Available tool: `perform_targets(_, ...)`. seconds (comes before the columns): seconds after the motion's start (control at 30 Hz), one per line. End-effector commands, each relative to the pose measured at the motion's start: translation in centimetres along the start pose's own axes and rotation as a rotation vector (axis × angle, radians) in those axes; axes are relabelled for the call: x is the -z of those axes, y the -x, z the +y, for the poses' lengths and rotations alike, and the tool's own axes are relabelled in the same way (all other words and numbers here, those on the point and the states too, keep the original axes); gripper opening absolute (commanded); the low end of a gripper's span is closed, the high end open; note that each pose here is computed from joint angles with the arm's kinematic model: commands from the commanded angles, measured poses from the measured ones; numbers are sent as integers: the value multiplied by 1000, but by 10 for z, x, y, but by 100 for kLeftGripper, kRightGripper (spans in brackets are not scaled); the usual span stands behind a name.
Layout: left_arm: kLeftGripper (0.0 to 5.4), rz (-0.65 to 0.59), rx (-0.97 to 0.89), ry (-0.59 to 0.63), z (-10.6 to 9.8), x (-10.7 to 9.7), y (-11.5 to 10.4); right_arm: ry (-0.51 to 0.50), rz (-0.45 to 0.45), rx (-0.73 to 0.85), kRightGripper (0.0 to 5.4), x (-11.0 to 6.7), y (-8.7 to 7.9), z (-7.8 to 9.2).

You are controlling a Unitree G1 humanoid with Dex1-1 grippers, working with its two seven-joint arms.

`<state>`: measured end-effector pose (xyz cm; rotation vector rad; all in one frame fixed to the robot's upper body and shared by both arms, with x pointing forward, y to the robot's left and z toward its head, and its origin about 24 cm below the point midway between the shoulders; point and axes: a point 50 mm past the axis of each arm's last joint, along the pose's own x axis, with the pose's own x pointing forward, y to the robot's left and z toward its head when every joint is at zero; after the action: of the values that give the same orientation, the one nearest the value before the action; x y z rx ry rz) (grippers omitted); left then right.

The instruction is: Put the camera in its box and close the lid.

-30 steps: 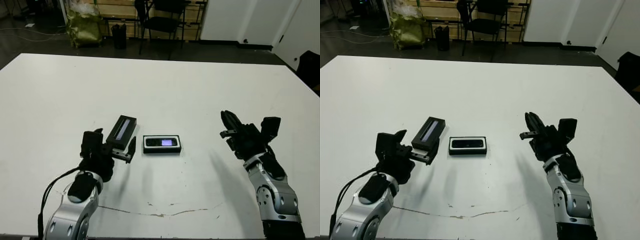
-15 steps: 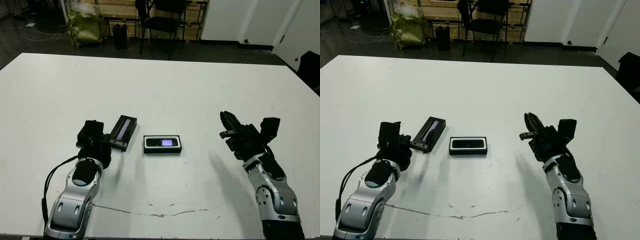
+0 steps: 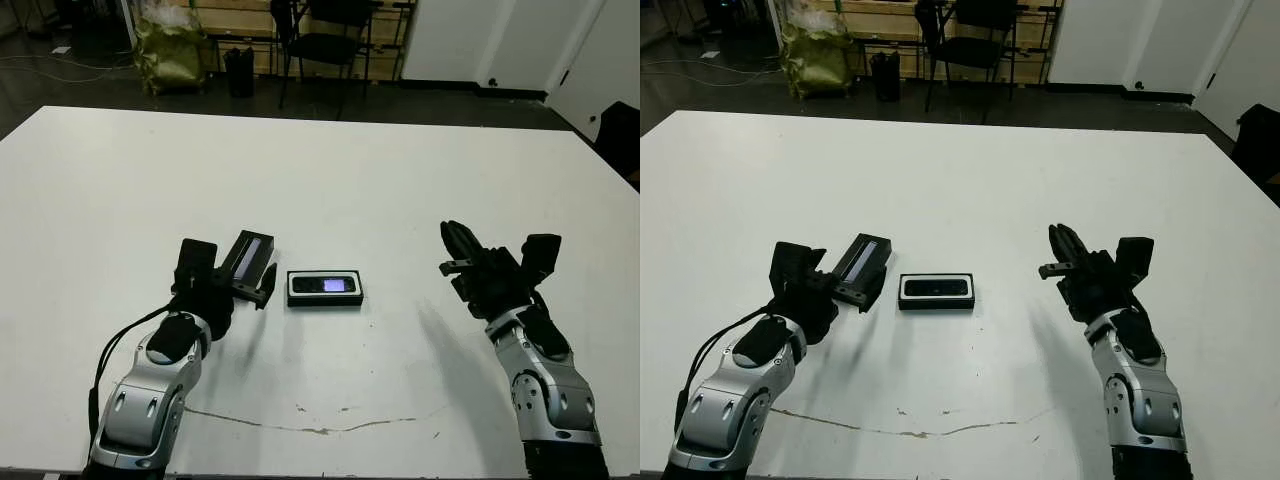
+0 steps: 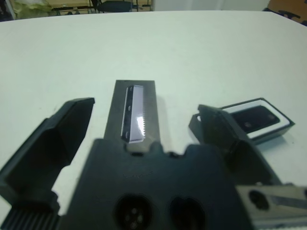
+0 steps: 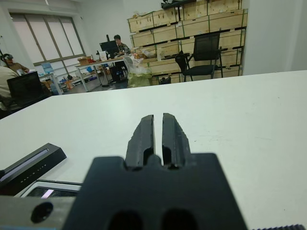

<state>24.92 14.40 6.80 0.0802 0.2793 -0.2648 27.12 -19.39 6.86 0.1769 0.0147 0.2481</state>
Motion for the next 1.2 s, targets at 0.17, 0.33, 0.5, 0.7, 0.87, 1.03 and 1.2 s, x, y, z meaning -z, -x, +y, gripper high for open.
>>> perform_targets(0.17,539,77,-36,-71,5,9,-6,-17,23,16,0,3,2,-1)
perform_targets(0.33,539,112,-78,-139,7,14,-11,-18,26,20,0,3,2,-1)
perform_targets(0.5,539,116,-83,-121,7,20,-14,13,16,15,0,4,2,-2)
perform_targets(0.7,539,126,-78,-87,7,21,-16,21,39,31,0,5,2,-5)
perform_targets(0.87,539,141,-66,-104,6,21,-18,17,34,24,0,6,1,-5)
perform_targets(1.03,539,156,-67,-74,6,22,-20,8,27,16,0,4,1,-4)
perform_targets(1.2,539,175,-69,-76,5,23,-22,7,7,5,0,4,1,-5)
